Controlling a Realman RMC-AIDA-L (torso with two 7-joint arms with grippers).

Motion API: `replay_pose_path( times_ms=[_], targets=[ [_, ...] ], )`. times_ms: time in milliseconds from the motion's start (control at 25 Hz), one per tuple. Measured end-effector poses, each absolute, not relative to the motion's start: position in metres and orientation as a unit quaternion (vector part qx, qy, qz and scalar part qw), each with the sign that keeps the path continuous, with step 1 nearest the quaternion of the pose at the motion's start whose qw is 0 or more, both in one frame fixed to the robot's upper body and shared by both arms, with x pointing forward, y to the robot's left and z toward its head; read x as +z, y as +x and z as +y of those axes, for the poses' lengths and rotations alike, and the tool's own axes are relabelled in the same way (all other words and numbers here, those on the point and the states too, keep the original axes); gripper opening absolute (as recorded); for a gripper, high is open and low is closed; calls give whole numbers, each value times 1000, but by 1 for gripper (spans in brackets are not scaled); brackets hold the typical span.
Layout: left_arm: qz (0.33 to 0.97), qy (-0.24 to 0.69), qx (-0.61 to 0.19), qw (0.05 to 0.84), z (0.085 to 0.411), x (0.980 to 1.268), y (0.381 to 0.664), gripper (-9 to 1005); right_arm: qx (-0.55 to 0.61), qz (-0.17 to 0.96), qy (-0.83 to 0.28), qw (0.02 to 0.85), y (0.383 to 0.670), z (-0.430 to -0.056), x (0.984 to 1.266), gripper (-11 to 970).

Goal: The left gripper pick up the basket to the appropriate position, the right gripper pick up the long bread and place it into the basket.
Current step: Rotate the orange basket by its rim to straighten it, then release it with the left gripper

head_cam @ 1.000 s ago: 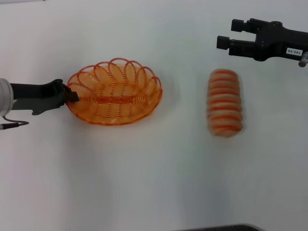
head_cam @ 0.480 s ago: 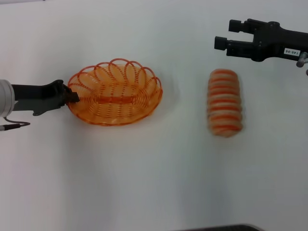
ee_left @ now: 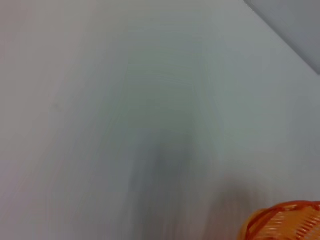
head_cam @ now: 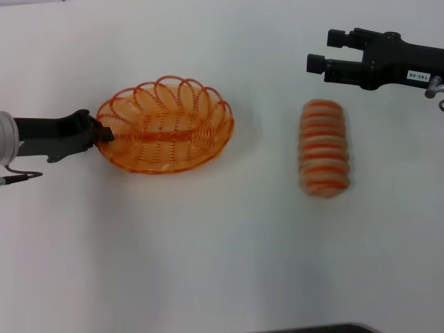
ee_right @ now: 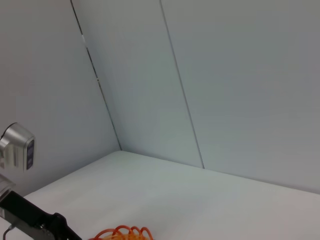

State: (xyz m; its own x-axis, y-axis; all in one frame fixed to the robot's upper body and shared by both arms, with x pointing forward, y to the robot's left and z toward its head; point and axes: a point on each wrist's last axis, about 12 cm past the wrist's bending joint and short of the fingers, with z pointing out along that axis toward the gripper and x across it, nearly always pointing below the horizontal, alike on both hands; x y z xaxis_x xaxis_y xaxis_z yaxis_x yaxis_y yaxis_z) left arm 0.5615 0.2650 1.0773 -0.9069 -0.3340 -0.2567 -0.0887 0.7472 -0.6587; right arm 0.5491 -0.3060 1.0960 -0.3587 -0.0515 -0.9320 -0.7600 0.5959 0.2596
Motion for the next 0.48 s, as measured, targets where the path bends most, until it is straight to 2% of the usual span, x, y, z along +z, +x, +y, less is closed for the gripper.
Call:
replay_pose_path(
  times_ms=[320,480],
  targets=[
    [916,-117,-339,182,266,1078,561,76,359,741,-275,496,551,-304,1097,836],
    [916,-115,-338,182,267,1078,561,157,361,741,-274,496,551,-303,1096,835]
  ],
)
